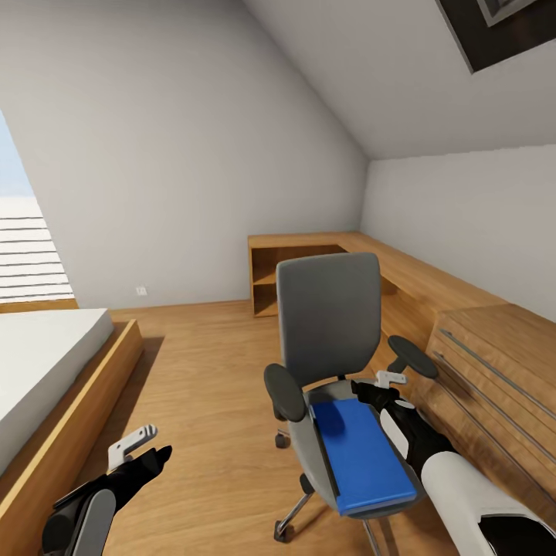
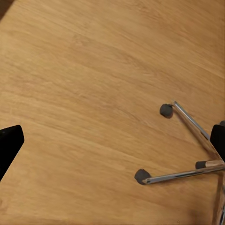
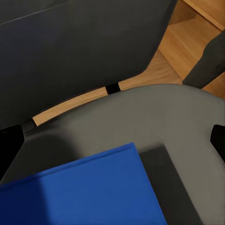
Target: In the bedroom, organize the workspace by keeping the computer under the desk, ensuring the monitor is on the desk, placing the keyboard on the desk next to the monitor, placing the mouse on the desk next to the keyboard, moving the folder from the swivel chair onto the desk next to the mouse, stacking the notebook on top of the folder with the pen on top of the notebook, and positioning the swivel chair next to the desk.
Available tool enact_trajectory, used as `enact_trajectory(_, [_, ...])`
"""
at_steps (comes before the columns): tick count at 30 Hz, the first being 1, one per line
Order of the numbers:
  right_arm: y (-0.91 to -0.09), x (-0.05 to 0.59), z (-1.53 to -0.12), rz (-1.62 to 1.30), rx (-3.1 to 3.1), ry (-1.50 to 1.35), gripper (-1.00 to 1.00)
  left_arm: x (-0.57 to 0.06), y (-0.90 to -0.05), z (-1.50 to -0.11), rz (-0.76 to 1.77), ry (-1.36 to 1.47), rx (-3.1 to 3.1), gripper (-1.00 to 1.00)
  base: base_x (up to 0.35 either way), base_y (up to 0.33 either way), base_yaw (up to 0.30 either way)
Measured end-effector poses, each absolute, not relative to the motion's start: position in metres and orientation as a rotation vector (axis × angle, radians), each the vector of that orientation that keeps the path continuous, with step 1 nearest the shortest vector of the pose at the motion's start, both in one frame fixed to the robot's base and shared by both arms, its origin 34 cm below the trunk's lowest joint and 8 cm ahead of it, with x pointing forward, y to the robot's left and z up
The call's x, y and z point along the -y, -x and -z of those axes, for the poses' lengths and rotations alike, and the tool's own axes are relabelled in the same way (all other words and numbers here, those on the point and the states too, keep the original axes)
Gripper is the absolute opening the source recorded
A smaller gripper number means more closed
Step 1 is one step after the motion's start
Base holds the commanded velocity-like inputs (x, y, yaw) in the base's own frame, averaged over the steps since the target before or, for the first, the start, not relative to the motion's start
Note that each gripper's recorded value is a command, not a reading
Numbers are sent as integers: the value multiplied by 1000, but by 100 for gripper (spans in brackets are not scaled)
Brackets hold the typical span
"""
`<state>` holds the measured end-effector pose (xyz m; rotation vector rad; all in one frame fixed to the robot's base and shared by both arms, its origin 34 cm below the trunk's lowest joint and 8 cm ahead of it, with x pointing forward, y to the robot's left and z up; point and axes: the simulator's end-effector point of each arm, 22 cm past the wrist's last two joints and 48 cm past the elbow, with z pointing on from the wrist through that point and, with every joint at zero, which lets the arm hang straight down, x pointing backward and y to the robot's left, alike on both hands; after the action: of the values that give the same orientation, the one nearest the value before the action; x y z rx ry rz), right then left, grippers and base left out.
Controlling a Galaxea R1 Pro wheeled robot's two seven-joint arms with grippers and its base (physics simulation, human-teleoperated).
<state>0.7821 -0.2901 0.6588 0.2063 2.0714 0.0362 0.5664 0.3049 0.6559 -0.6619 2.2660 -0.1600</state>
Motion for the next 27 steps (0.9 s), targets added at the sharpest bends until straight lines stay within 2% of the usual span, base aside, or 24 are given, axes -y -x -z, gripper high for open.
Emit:
enact_trajectory(10, [-782, 282, -658, -47, -2075, -198, 100, -304, -566, -656, 163, 659, -2268, 100, 15, 1, 0])
enact_trajectory(19, [-782, 272, -657, -61, -2078, -190, 100, -307, -566, -656, 158, 665, -2264, 100, 217, 54, 0])
enact_trajectory(27, [-780, 271, -654, -61, -2093, -188, 100, -319, -564, -656, 141, 690, -2255, 100, 60, 16, 0])
